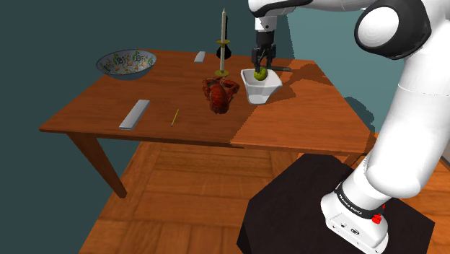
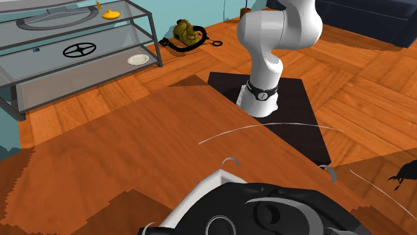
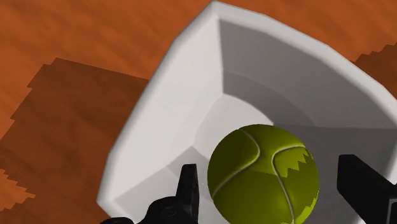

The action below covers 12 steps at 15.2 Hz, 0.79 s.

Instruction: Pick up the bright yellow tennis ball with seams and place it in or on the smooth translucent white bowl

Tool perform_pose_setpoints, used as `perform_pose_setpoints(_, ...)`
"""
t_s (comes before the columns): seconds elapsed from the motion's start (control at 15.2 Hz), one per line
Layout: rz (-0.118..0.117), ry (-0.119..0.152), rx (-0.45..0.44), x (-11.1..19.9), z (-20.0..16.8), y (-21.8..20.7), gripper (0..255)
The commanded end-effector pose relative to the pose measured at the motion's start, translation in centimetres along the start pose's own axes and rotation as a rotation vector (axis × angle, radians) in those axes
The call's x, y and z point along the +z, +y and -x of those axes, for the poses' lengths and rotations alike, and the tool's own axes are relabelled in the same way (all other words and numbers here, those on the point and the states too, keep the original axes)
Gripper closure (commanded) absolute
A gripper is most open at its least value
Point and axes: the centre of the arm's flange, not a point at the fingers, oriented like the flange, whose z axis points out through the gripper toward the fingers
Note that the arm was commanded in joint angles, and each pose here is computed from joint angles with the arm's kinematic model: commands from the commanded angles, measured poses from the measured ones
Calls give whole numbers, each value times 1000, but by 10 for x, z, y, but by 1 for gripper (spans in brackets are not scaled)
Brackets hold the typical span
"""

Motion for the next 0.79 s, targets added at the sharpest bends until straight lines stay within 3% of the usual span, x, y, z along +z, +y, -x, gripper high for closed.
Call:
perform_pose_setpoints(0.0, 0, 0, 0, 0, 0, 0, 0)
perform_pose_setpoints(0.26, 0, 0, 0, 0, 0, 0, 0)
perform_pose_setpoints(0.53, 0, 0, 0, -50, 0, 0, 0)
perform_pose_setpoints(0.73, 0, 0, 0, -50, 0, 0, 0)
